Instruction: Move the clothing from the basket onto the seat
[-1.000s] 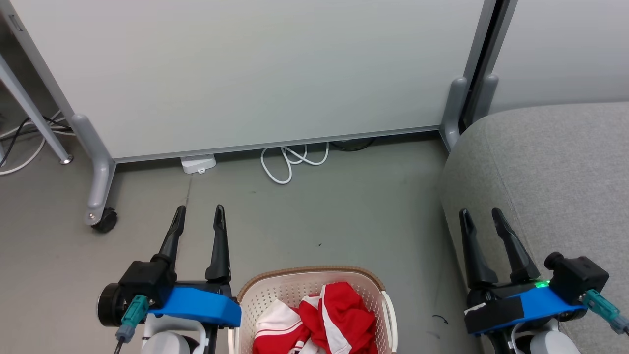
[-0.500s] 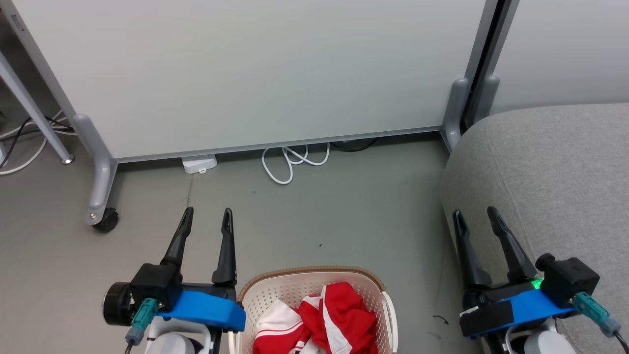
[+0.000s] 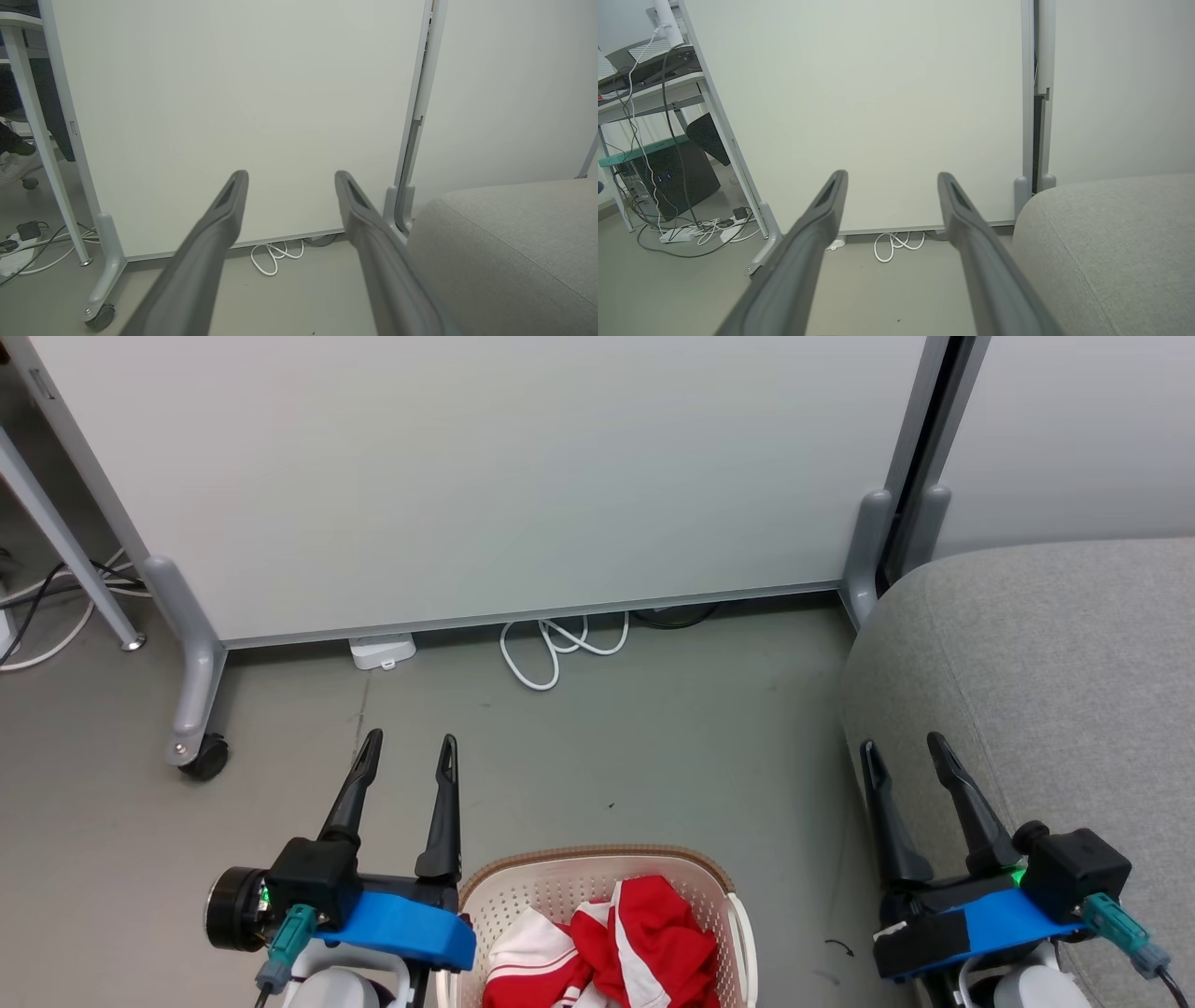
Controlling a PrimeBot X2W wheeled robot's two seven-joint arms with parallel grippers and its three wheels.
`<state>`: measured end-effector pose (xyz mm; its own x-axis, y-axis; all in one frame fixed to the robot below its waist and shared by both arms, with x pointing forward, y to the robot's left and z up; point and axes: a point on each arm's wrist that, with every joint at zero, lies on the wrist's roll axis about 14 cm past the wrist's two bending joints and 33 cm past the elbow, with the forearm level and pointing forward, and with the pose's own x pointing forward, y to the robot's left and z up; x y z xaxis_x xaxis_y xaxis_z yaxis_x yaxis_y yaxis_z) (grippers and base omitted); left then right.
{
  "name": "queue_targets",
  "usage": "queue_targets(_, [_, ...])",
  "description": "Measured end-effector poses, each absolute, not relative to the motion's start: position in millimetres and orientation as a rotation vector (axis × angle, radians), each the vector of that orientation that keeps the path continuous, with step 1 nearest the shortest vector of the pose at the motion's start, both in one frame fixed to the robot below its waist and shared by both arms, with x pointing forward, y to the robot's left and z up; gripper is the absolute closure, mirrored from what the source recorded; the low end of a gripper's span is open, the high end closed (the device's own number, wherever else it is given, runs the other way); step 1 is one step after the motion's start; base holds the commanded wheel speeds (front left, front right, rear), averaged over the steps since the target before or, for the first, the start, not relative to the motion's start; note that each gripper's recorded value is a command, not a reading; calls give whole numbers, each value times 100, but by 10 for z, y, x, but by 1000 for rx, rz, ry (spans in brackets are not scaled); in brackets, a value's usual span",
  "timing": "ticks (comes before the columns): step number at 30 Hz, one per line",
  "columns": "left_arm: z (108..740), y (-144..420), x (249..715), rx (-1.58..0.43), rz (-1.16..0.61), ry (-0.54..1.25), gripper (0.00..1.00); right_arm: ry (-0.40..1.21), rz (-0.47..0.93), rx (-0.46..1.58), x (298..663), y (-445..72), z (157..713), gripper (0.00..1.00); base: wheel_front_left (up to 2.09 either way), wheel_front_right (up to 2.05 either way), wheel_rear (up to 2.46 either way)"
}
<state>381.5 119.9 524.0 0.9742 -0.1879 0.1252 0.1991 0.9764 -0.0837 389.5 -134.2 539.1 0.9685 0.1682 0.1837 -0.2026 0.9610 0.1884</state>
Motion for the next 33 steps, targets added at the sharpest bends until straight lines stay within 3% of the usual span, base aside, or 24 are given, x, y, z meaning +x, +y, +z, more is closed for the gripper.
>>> queue_targets(17, [5192,1165,3826,-103,-210,-101,0,-156,188,212,3898,-1339,5353,0,0,0,0])
queue_targets(26, [5026,891,3917,-43,-331,-47,0,-158,191,209,3941,-1333,5361,0,0,0,0])
queue_targets(33, [4769,696,4198,10,-424,31,0,-184,198,196,4200,-1324,5428,0,0,0,0])
